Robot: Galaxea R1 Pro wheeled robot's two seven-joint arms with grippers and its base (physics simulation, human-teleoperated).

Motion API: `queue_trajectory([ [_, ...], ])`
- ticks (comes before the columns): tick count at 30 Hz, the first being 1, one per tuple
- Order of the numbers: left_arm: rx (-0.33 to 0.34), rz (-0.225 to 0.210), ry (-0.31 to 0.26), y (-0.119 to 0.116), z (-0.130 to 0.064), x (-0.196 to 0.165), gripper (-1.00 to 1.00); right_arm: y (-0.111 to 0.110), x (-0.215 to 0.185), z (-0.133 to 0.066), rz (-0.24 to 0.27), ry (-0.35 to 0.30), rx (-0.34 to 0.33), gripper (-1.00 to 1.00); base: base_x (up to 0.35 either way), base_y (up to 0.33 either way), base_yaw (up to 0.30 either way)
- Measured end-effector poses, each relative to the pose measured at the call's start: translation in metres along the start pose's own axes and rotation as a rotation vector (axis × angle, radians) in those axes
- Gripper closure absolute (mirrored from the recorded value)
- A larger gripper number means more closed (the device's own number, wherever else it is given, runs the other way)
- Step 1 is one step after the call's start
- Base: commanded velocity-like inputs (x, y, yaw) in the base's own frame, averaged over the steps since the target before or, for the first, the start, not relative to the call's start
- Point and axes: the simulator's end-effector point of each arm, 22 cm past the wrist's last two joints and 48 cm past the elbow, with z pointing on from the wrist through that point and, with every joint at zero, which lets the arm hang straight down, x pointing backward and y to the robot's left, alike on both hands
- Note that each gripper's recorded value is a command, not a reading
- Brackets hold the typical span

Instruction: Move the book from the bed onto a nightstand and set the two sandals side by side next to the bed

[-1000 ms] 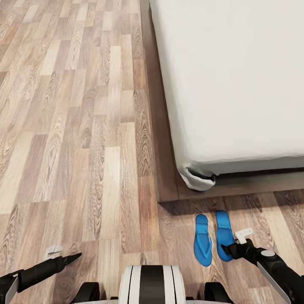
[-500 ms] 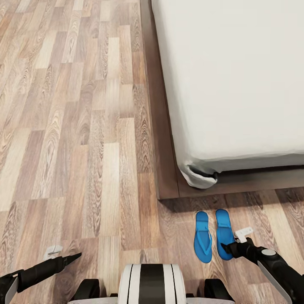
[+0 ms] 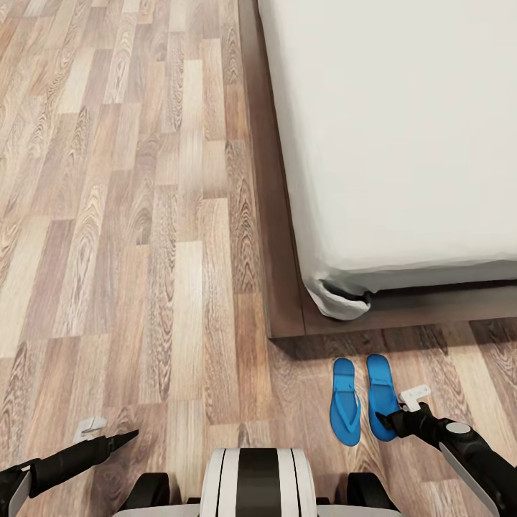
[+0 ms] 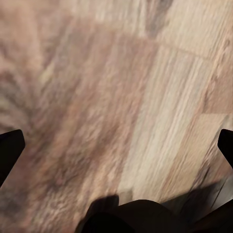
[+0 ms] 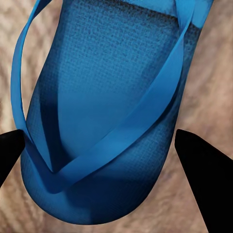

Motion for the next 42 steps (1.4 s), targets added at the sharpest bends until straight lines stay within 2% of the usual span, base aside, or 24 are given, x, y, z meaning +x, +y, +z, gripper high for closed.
queue_trajectory([
  [42,0.008,0.013,-0.019,-0.0066,-0.0040,-0.0090,-1.00,0.0002,-0.0014,-0.0030,0.005,-0.004,0.018,1.00,0.000,0.000,0.000],
])
